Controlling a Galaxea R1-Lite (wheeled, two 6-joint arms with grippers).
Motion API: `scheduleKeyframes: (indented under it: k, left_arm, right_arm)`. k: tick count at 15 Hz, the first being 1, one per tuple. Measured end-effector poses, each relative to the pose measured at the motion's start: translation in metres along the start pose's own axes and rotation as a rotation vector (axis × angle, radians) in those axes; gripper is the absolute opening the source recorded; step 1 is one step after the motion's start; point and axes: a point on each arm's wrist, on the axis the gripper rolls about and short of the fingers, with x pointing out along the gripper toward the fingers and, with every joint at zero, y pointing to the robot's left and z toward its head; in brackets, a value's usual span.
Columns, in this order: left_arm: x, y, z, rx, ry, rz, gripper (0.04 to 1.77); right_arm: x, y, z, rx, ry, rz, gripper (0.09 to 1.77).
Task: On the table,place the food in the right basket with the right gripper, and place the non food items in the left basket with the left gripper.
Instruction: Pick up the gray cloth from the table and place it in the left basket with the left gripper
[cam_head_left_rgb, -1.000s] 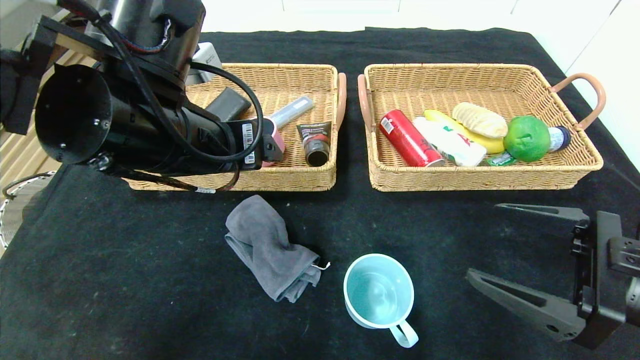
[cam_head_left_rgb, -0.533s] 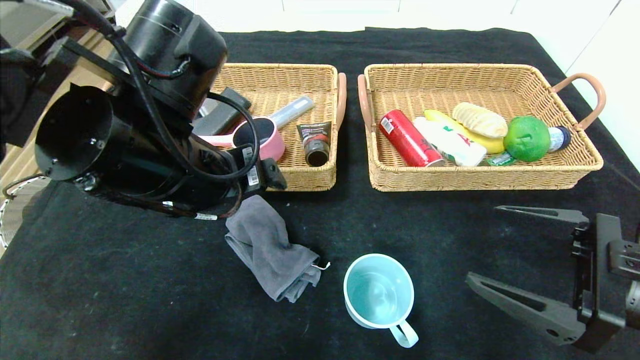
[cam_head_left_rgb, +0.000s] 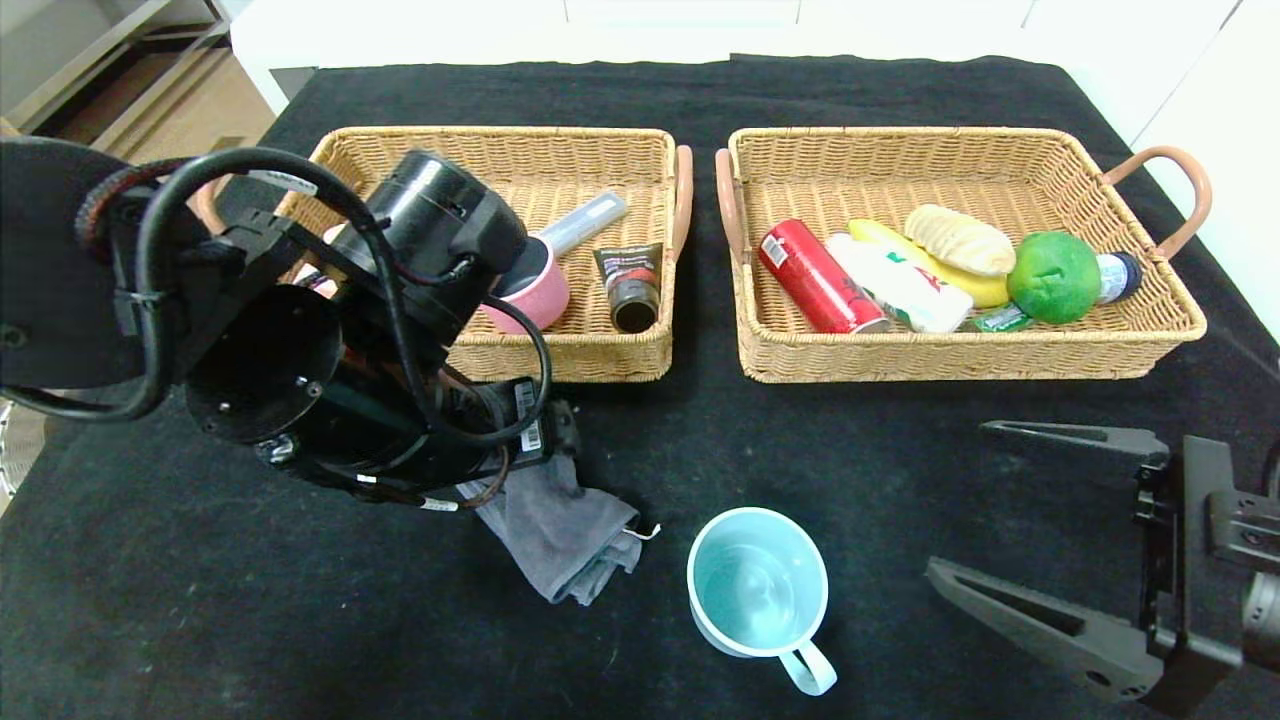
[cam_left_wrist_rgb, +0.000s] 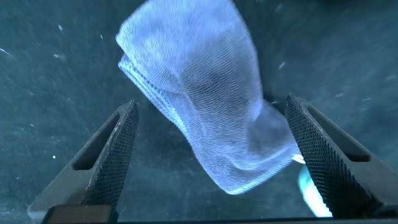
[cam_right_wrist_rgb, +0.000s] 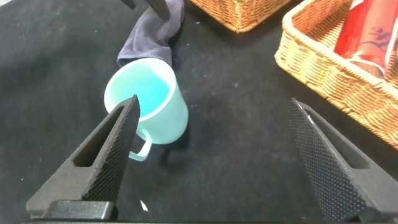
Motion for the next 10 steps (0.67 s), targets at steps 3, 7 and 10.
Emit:
scheduleKeyframes:
  k: [3,7,10]
  left_arm:
    - [0.007,-0.003,-0.005,0.018,0.019,0.014,1.70]
    - [0.020,-0.008,-0.009,0.025,0.024,0.015,1.71]
    - [0.030,-0.009,-0.014,0.027,0.031,0.014,1.71]
  right_arm:
    - [0.002,0.002,-0.001,-0.002,0.009,-0.014,1.71]
    - [0.003,0.003,-0.002,0.000,0.014,-0.008,1.71]
    - [0.003,0.003,-0.002,-0.001,0.015,-0.006,1.71]
